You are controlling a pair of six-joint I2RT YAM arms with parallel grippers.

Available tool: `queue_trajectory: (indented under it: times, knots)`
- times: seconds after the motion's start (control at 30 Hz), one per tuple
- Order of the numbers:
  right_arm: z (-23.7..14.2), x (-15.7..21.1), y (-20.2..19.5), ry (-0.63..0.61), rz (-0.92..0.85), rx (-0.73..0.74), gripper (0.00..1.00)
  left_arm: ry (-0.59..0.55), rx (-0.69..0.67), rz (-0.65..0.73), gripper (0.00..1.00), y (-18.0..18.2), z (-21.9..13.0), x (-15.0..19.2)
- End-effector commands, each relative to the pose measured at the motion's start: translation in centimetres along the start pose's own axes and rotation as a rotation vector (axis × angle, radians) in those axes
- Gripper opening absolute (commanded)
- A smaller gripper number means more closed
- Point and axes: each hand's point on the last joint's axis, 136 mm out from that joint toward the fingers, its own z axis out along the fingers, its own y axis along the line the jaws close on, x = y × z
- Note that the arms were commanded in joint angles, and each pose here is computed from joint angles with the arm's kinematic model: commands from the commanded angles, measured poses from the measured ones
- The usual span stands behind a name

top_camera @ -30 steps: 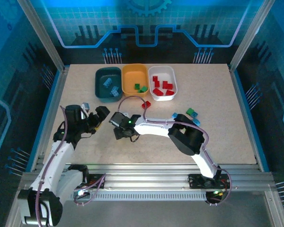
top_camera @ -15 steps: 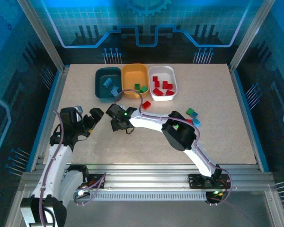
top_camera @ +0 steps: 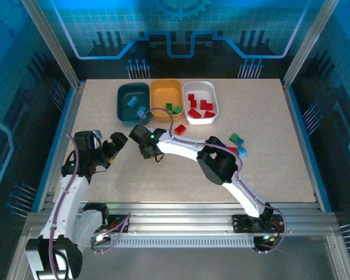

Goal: Sort the legos into containers by color

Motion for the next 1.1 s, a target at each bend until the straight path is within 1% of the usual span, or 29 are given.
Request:
queue_trajectory:
  times: [0.0, 0.2, 0.33, 0.37, 0.5, 0.57, 0.67, 0.73, 0.83, 0.97, 1.07]
  knots:
    - [2.5, -0.5, -0.9, -0.017, -0.008, 0.034, 0.38, -0.032, 0.022, 0.006, 0.99, -0.8, -0.2, -1.1]
    - [1.2, -1.3, -1.5, -0.058, -0.025, 0.046, 0.34, -0.012, 0.031, -0.008, 0.99, -0.9, 0.4, -1.1]
    - [-0.4, -1.9, -2.6, -0.102, -0.024, 0.06, 0.33, 0.013, 0.059, -0.018, 0.99, -1.2, 1.0, -0.9]
    - [-1.7, -2.6, -2.9, -0.126, -0.017, 0.051, 0.33, 0.027, 0.075, -0.017, 0.99, -1.4, 1.2, -0.6]
    - [-4.8, -4.4, -5.5, -0.186, 0.002, 0.051, 0.33, 0.083, 0.112, -0.026, 0.99, -1.8, 2.6, 0.1]
    - [-6.5, -5.8, -7.8, -0.216, 0.024, 0.06, 0.33, 0.131, 0.115, -0.007, 0.99, -2.3, 3.8, 1.2]
    - [-7.9, -7.8, -12.0, -0.246, 0.063, 0.082, 0.33, 0.217, 0.115, 0.039, 0.99, -3.4, 6.0, 3.2]
    - [-7.7, -9.2, -15.4, -0.237, 0.104, 0.098, 0.33, 0.29, 0.125, 0.08, 0.99, -4.5, 7.6, 5.1]
    - [-6.5, -10.9, -20.1, -0.21, 0.162, 0.118, 0.33, 0.406, 0.136, 0.146, 0.99, -6.2, 9.7, 8.3]
    - [-4.7, -12.8, -25.0, -0.178, 0.232, 0.123, 0.33, 0.436, 0.115, 0.19, 0.99, -6.5, 11.5, 10.0]
    - [-4.2, -14.2, -26.8, -0.185, 0.248, 0.114, 0.33, 0.44, 0.105, 0.2, 0.99, -6.5, 12.3, 10.0]
